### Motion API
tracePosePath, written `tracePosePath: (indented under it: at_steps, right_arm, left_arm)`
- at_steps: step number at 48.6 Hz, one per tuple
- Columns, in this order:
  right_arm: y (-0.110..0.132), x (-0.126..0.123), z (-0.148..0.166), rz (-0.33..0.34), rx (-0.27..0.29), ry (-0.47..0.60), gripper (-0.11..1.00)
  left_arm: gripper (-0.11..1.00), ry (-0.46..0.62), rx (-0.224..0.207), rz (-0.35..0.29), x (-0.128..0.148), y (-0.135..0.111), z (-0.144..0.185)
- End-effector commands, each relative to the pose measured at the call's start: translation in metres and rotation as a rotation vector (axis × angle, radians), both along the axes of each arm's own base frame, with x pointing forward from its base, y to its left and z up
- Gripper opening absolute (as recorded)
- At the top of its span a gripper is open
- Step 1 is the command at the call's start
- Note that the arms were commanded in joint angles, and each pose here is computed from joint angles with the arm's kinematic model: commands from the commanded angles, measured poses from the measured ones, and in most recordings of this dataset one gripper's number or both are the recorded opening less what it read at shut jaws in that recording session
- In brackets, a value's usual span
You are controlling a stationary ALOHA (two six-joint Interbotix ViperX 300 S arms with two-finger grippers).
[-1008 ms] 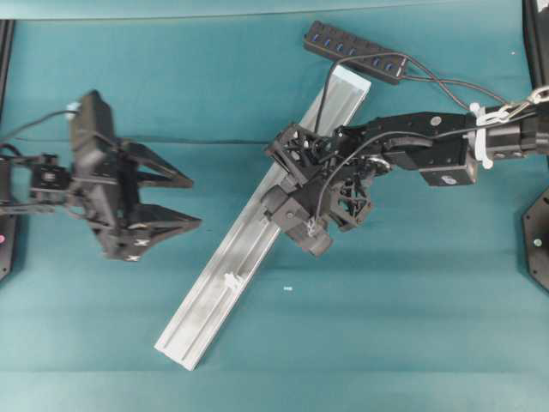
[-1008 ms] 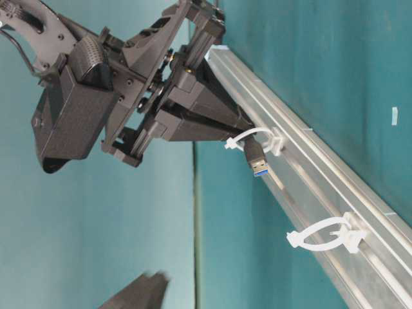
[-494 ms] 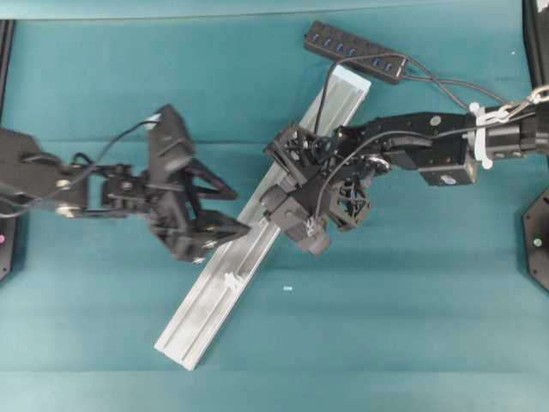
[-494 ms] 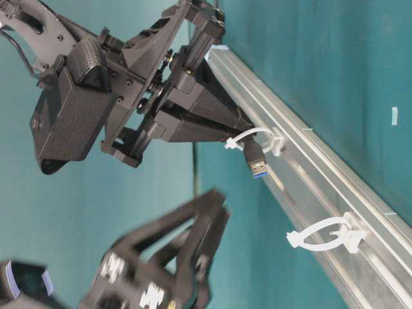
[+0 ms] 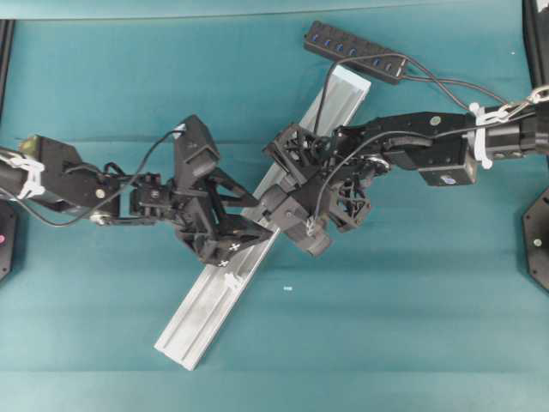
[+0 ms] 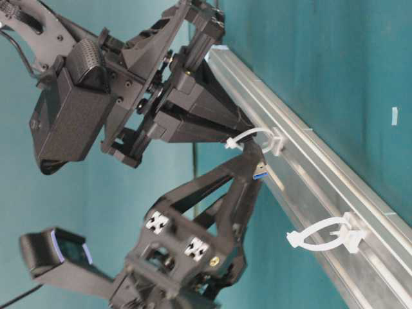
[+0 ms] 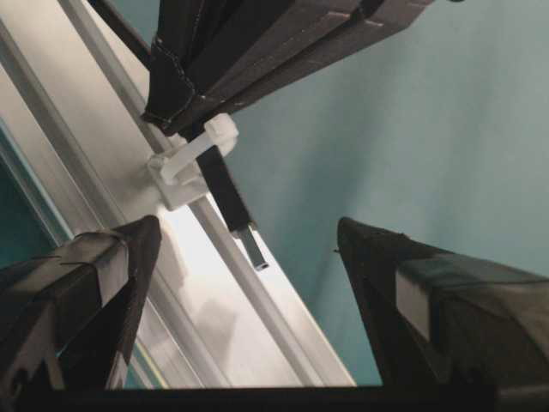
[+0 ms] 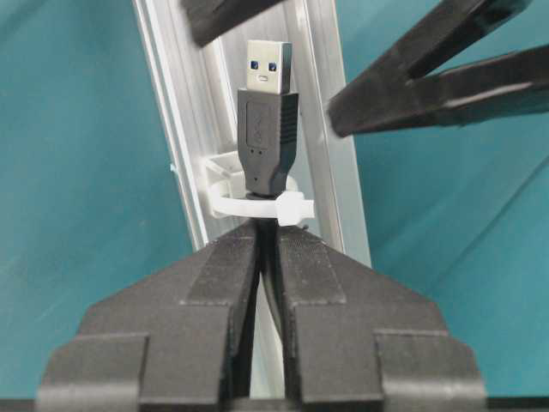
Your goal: Pass the USB cable through three rings with both arms.
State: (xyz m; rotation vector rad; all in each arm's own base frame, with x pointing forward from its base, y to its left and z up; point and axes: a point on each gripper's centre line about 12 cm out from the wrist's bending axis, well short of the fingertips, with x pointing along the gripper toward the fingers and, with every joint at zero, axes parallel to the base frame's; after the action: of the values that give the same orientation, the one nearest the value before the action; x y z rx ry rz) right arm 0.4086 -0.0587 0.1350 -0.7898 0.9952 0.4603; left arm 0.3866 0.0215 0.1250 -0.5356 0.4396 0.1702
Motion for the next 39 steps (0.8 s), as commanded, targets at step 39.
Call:
tracePosePath:
  at_steps: [39]
  right_arm:
    - [0.001,0.002,0.001,-0.008,0.007,-0.006,0.08]
  left_arm:
    - [0.49,-0.022,0.02,-0.005,0.017,0.003,-0.001]
